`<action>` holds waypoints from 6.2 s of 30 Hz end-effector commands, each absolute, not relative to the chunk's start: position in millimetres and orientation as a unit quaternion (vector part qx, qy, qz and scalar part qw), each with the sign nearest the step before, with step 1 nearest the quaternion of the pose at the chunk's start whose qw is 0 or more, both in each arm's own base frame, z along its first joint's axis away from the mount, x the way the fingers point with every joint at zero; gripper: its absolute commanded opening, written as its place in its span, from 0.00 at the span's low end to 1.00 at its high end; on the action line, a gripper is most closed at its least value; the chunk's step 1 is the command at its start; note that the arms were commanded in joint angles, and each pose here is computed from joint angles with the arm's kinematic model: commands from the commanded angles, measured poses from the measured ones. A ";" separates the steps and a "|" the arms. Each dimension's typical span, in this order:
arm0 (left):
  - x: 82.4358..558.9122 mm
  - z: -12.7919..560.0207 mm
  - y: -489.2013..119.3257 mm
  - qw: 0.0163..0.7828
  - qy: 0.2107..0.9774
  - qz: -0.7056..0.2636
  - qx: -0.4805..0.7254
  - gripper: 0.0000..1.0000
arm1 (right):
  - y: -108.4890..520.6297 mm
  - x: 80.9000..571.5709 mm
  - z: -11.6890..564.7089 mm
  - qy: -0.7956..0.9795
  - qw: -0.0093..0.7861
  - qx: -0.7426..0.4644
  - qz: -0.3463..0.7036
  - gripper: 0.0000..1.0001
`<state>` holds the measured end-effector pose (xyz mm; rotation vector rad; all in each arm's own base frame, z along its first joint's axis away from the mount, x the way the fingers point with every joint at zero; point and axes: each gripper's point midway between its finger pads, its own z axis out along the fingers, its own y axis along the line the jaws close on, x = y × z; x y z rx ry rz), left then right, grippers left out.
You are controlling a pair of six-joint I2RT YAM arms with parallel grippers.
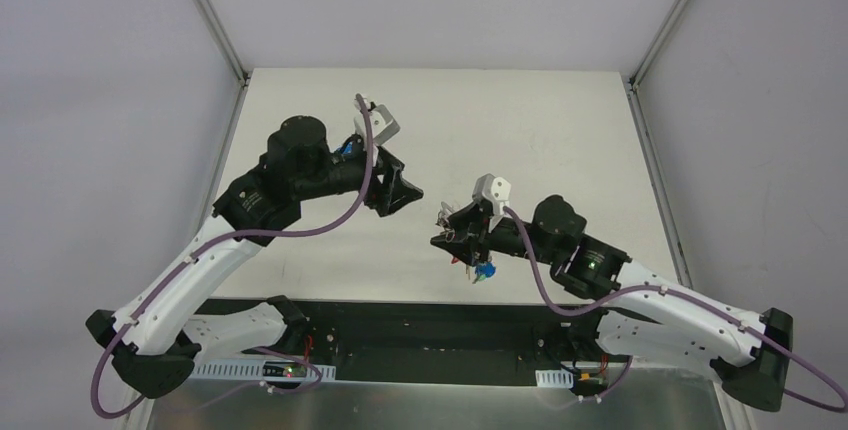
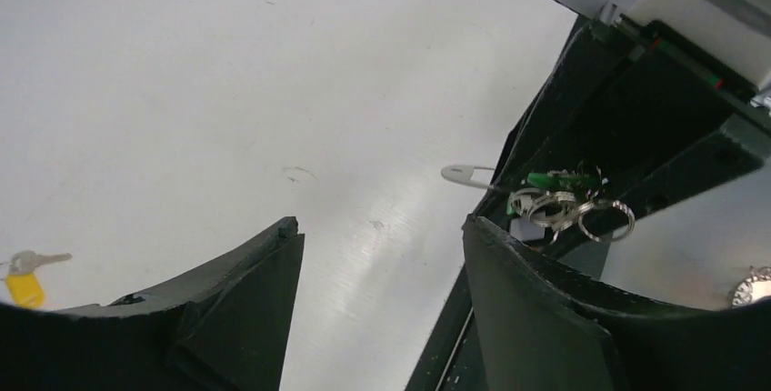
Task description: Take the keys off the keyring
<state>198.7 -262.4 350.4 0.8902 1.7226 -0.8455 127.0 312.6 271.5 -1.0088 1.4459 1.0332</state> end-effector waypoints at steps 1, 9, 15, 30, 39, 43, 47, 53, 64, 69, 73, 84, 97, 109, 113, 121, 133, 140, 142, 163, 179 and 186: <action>173.7 369.6 -269.9 0.501 0.650 -0.428 0.378 0.65 | 301.7 116.2 310.1 0.567 0.548 -0.401 0.466 0.00; 135.0 340.6 -278.6 0.481 0.546 -0.462 0.507 0.63 | 286.1 87.4 338.5 0.515 0.529 -0.444 0.508 0.00; 140.4 336.6 -275.2 0.532 0.476 -0.400 0.574 0.69 | 285.3 52.2 354.7 0.468 0.422 -0.533 0.565 0.00; 130.5 354.6 -287.4 0.525 0.406 -0.421 0.618 0.61 | 309.6 53.4 350.0 0.459 0.340 -0.565 0.595 0.00; 119.5 335.6 -282.3 0.507 0.404 -0.430 0.628 0.51 | 311.1 79.1 341.0 0.489 0.381 -0.554 0.556 0.00; 120.1 338.9 -286.8 0.496 0.405 -0.444 0.627 0.43 | 314.7 80.7 342.2 0.489 0.370 -0.559 0.558 0.00; 121.2 338.8 -290.7 0.486 0.405 -0.453 0.628 0.42 | 318.7 82.0 342.5 0.488 0.360 -0.562 0.562 0.00; 122.6 340.1 -292.1 0.486 0.405 -0.453 0.628 0.29 | 323.6 85.4 338.7 0.494 0.349 -0.561 0.565 0.00; 135.6 319.8 -286.1 0.507 0.429 -0.409 0.626 0.00 | 312.0 103.6 306.6 0.556 0.388 -0.531 0.508 0.20; 146.6 310.5 -284.8 0.510 0.451 -0.386 0.622 0.00 | 298.3 117.9 290.4 0.601 0.415 -0.504 0.461 0.57; 149.6 305.1 -281.1 0.518 0.452 -0.368 0.626 0.00 | 284.4 122.8 278.3 0.616 0.442 -0.487 0.434 0.73; 140.9 302.9 -276.3 0.527 0.427 -0.362 0.640 0.00 | 264.5 150.5 262.0 0.622 0.520 -0.465 0.354 0.73; 132.1 304.0 -275.9 0.522 0.411 -0.376 0.646 0.00 | 288.6 157.5 282.1 0.580 0.542 -0.474 0.381 0.62; 133.8 304.5 -274.9 0.528 0.410 -0.368 0.646 0.00 | 295.3 145.1 286.2 0.562 0.524 -0.492 0.409 0.59; 135.8 304.4 -274.5 0.531 0.413 -0.364 0.644 0.00 | 294.1 146.9 286.8 0.563 0.529 -0.489 0.406 0.59; 137.3 302.0 -275.9 0.527 0.417 -0.366 0.644 0.00 | 302.1 144.0 294.8 0.553 0.526 -0.490 0.422 0.58; 136.2 306.9 -275.4 0.539 0.408 -0.364 0.641 0.00 | 319.1 139.9 287.6 0.549 0.502 -0.502 0.441 0.35; 146.2 306.2 -275.4 0.553 0.426 -0.352 0.624 0.00 | 314.6 138.0 294.6 0.540 0.515 -0.501 0.438 0.00; 152.0 308.1 -276.9 0.557 0.441 -0.353 0.609 0.00 | 310.1 141.8 298.1 0.539 0.530 -0.501 0.422 0.00; 164.7 317.0 -291.7 0.541 0.536 -0.459 0.457 0.55 | 275.3 244.1 414.8 0.375 0.669 -0.641 -0.020 0.00; 223.7 324.7 -241.3 0.642 0.630 -0.354 0.257 0.99 | 263.4 257.0 435.8 0.383 0.678 -0.627 -0.028 0.00; 193.1 330.2 -280.9 0.606 0.555 -0.437 0.366 0.99 | 270.1 245.0 445.5 0.367 0.691 -0.622 0.019 0.00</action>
